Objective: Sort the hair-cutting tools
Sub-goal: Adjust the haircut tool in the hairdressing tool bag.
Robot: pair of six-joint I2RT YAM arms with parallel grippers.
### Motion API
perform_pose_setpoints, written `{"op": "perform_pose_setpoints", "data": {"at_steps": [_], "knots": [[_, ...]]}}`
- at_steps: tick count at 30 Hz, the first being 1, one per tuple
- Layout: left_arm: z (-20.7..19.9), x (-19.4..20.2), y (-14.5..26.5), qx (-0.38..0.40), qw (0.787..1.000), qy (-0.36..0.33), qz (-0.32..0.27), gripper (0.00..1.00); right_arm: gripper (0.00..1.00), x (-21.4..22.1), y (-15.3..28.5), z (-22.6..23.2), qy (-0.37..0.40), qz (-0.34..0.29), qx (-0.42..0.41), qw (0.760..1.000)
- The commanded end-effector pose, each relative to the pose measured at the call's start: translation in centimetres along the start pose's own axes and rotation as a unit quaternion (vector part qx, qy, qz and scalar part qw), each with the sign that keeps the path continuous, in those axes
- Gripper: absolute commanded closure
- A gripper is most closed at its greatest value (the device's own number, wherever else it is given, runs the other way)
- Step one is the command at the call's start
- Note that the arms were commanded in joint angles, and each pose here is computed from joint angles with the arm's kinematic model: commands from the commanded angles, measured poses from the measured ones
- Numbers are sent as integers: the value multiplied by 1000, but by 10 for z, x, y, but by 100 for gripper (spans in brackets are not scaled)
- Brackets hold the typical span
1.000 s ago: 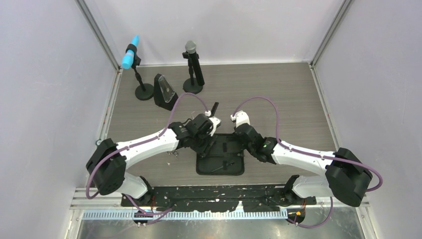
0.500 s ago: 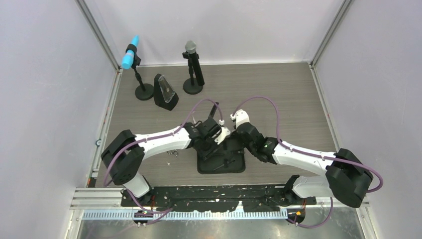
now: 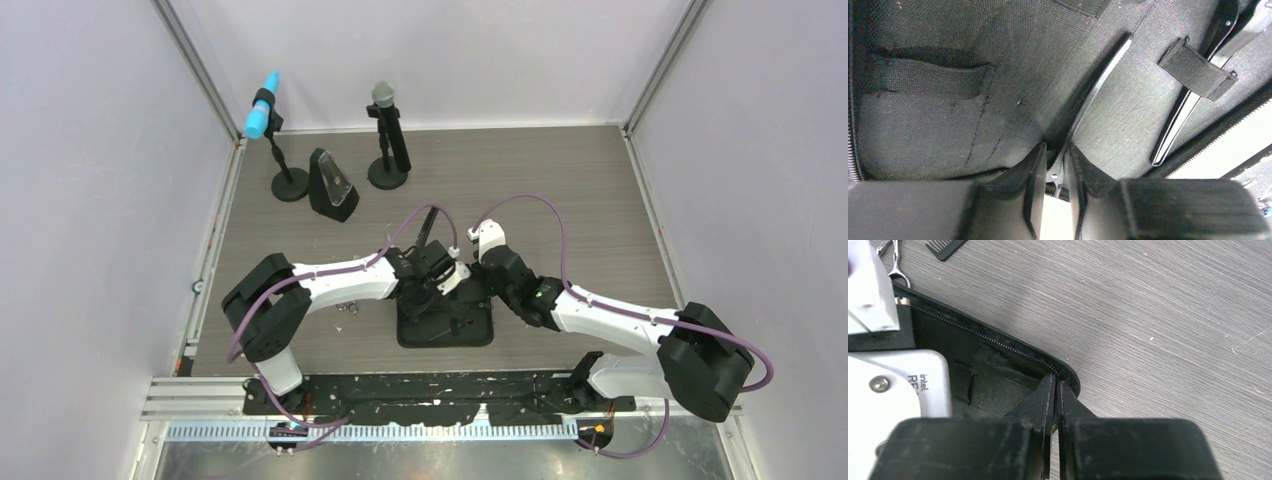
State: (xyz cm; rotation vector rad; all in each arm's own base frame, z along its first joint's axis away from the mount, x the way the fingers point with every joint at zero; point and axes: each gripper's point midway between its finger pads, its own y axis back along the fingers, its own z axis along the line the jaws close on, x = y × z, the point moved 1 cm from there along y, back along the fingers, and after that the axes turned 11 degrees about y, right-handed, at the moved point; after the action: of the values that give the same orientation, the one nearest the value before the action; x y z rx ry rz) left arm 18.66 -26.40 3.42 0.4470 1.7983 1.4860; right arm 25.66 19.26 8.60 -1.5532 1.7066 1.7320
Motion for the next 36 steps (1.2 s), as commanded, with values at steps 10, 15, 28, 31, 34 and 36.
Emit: {"op": "perform_pose_setpoints", "data": {"at_steps": [10, 15, 28, 31, 34, 36], "knots": [[-22, -3, 24, 11, 997, -69, -23, 90, 95, -25, 4, -6, -31, -48, 3, 998], [-41, 13, 22, 20, 994, -102, 16, 91, 95, -26, 3, -7, -42, -54, 1, 998], [-48, 29, 33, 14, 995, -58, 76, 97, 95, -24, 1, -9, -58, -61, -5, 996], [-42, 23, 32, -10, 995, -59, 78, 97, 95, -23, 2, -8, -59, -62, -8, 996], [-36, 16, 32, -35, 995, -54, 75, 97, 95, -23, 3, -9, -62, -65, -8, 996], [-32, 11, 33, -46, 996, -47, 64, 97, 95, -24, 4, -9, -62, -67, -9, 996]]}}
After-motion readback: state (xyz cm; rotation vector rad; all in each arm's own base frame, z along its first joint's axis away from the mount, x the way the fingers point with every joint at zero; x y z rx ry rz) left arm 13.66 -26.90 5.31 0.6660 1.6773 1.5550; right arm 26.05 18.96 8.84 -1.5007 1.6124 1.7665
